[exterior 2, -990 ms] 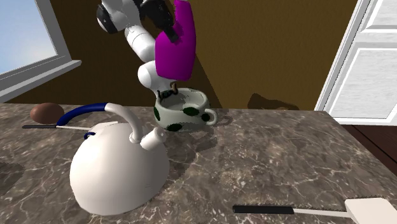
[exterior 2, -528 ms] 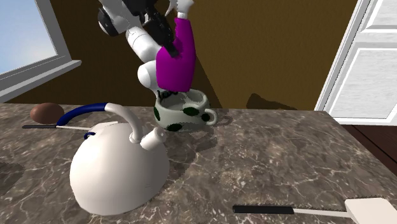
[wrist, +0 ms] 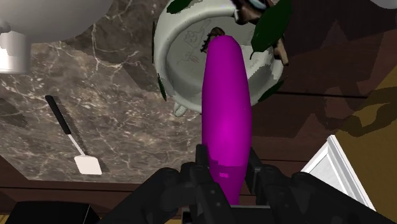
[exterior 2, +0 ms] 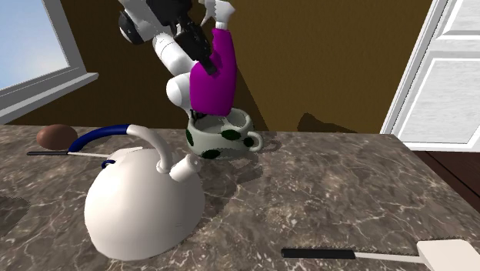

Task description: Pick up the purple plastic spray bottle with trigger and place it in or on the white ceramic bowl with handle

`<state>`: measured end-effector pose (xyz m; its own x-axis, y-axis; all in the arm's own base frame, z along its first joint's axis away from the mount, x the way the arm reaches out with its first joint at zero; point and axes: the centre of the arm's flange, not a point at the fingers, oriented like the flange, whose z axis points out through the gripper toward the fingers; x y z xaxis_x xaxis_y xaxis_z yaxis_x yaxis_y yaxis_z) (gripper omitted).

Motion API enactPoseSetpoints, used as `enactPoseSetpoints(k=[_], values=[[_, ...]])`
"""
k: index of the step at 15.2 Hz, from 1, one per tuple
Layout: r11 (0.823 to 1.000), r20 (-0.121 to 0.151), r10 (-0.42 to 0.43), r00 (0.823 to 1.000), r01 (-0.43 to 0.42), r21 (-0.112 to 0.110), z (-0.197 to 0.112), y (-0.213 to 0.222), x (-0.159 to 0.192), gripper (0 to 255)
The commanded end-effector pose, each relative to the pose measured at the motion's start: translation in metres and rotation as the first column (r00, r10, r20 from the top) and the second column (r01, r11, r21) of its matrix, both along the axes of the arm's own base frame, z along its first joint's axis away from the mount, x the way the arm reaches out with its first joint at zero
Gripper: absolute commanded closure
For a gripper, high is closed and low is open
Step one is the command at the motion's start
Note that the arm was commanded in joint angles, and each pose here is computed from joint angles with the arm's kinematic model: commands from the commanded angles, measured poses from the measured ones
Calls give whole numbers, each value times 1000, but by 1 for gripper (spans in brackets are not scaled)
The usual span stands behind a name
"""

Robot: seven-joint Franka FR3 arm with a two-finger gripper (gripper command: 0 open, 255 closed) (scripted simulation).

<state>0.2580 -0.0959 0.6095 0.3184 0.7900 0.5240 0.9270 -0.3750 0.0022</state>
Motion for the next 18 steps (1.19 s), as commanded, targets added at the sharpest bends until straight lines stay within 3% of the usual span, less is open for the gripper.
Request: enactPoseSetpoints(k=[1,2,7,11,18], values=[[1000,0,0,1000,0,0,0,0,0,255],[1000,0,0,1000,0,0,0,0,0,0],[1000,0,0,1000,0,0,0,0,0,0],[1000,0,0,1000,0,0,43,-24,-10,0],[1000,0,0,1000,0,0,43,-24,-10,0]])
